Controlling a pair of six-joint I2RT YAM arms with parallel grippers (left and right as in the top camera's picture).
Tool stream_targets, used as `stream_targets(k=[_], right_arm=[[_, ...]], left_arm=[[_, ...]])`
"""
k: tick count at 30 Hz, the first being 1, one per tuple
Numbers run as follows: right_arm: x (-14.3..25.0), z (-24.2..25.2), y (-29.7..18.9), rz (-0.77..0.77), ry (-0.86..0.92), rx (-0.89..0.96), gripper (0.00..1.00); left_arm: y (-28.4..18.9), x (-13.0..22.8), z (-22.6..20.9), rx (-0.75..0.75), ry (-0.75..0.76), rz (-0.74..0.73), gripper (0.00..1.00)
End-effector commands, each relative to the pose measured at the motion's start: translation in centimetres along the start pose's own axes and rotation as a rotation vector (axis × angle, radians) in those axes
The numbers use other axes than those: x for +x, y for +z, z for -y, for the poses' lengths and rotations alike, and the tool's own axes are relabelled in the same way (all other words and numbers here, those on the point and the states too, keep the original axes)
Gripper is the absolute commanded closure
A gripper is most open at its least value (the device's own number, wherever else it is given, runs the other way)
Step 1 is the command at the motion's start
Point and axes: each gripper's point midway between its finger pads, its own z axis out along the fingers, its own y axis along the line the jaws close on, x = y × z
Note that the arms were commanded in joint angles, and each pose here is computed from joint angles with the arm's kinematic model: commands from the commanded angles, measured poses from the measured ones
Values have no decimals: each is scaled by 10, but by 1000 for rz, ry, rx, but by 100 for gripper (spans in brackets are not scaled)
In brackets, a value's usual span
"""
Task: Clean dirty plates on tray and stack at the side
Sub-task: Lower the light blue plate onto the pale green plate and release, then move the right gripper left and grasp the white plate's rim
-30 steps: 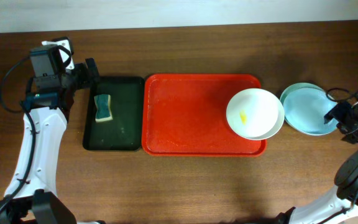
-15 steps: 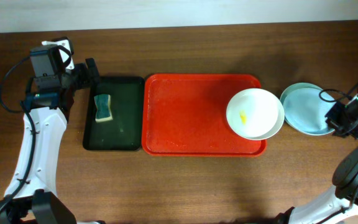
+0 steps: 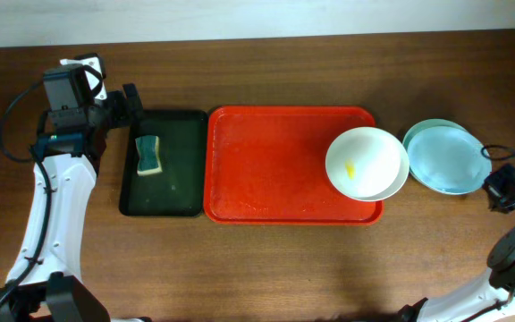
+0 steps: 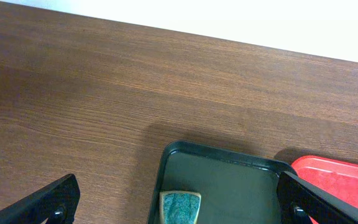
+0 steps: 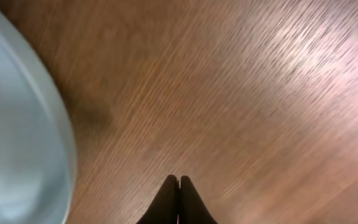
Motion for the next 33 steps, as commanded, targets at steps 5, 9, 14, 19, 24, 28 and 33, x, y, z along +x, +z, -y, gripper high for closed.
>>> stream_targets(k=[5, 9, 14, 19, 24, 28, 33], right_arm=[[0, -28, 6, 16, -12, -78, 91], [1, -33, 5, 16, -21, -92, 91], [1, -46, 4, 19, -36, -141, 91], [2, -65, 2, 29, -71, -191, 90], [3, -65, 2, 28, -72, -189, 88], [5, -67, 2, 19, -77, -193, 61], [26, -116, -13, -5, -393, -450, 5]], left_arm=[[1, -1, 1, 5, 2, 2, 1], [1, -1, 1, 5, 2, 2, 1], [1, -1, 1, 5, 2, 2, 0], [1, -1, 1, 5, 2, 2, 1], [1, -1, 1, 5, 2, 2, 0], [1, -1, 1, 5, 2, 2, 1], [1, -1, 1, 5, 2, 2, 1]])
